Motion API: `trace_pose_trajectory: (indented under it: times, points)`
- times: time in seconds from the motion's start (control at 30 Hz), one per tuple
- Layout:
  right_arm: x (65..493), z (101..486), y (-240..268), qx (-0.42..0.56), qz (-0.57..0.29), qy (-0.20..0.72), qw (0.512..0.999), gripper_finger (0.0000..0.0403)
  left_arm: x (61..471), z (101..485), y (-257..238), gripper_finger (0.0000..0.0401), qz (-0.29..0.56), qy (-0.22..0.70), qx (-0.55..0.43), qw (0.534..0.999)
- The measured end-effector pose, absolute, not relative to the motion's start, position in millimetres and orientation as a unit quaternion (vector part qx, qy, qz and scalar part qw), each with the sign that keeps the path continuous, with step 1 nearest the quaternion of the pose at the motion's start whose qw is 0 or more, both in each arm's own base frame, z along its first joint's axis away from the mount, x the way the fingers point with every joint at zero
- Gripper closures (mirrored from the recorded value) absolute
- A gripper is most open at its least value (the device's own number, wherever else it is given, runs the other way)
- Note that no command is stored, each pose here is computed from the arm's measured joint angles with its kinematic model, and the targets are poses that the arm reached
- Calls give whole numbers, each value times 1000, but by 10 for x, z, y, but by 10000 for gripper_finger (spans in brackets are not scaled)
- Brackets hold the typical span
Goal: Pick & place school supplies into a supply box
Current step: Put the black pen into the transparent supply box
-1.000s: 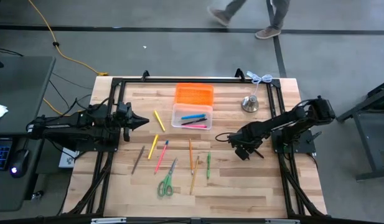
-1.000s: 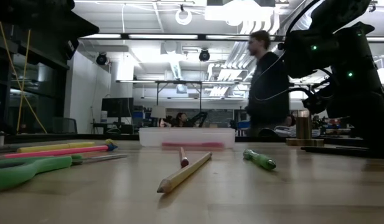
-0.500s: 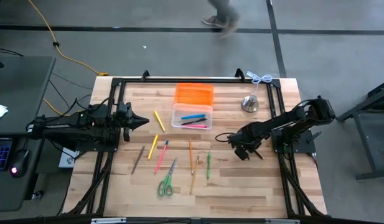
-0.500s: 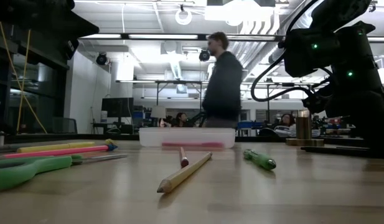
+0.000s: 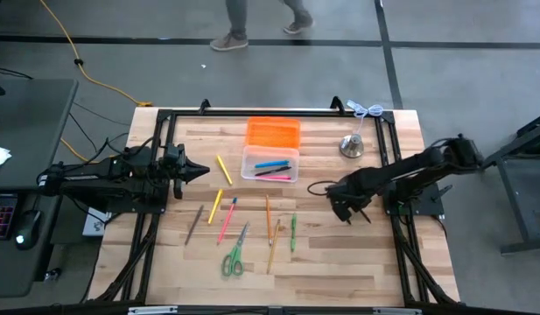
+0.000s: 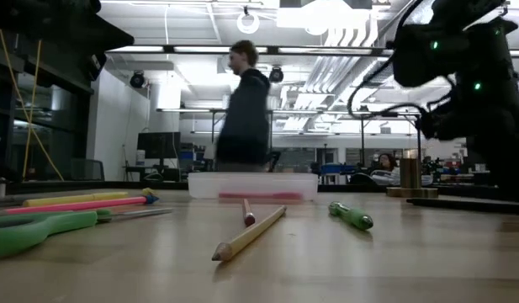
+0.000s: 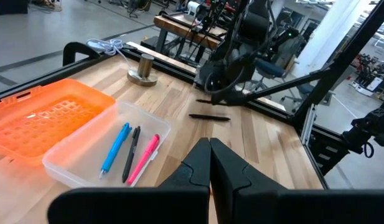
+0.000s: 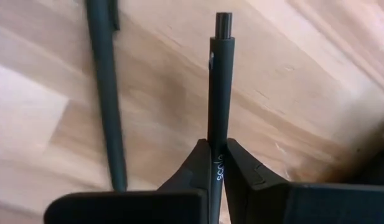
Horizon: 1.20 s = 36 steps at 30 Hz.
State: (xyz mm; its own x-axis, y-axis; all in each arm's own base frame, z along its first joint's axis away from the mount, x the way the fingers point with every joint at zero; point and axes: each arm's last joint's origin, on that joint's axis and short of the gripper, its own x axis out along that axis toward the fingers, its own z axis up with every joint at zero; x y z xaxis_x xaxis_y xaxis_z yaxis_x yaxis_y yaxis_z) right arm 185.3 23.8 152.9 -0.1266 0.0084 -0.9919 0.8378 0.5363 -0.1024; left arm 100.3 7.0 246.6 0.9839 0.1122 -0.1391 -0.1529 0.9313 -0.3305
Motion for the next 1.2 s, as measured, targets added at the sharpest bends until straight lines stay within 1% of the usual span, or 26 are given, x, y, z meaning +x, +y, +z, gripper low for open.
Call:
trace_pose_trajectory:
  times: [0.23, 0.47, 0.73, 0.87, 1.0, 1.2]
  points:
    - [1735, 1769, 224, 365, -356, 617, 600, 399, 1003, 2466, 70, 368, 68, 59, -173, 981]
    - [1642, 2021, 199, 415, -339, 535, 654, 398, 1003, 2466, 70, 368, 68, 59, -173, 981]
    - [1690, 2374, 176, 479, -263, 364, 754, 397, 1003, 2466, 70, 368, 68, 59, -172, 981]
    - [1756, 2548, 174, 491, -214, 282, 796, 400, 1003, 2466, 70, 368, 68, 59, -172, 981]
    - [1832, 2677, 180, 496, -170, 220, 822, 398, 1003, 2466, 70, 368, 68, 59, -172, 981]
    - [1896, 2794, 189, 494, -129, 169, 843, 400, 1003, 2466, 70, 368, 68, 59, -172, 981]
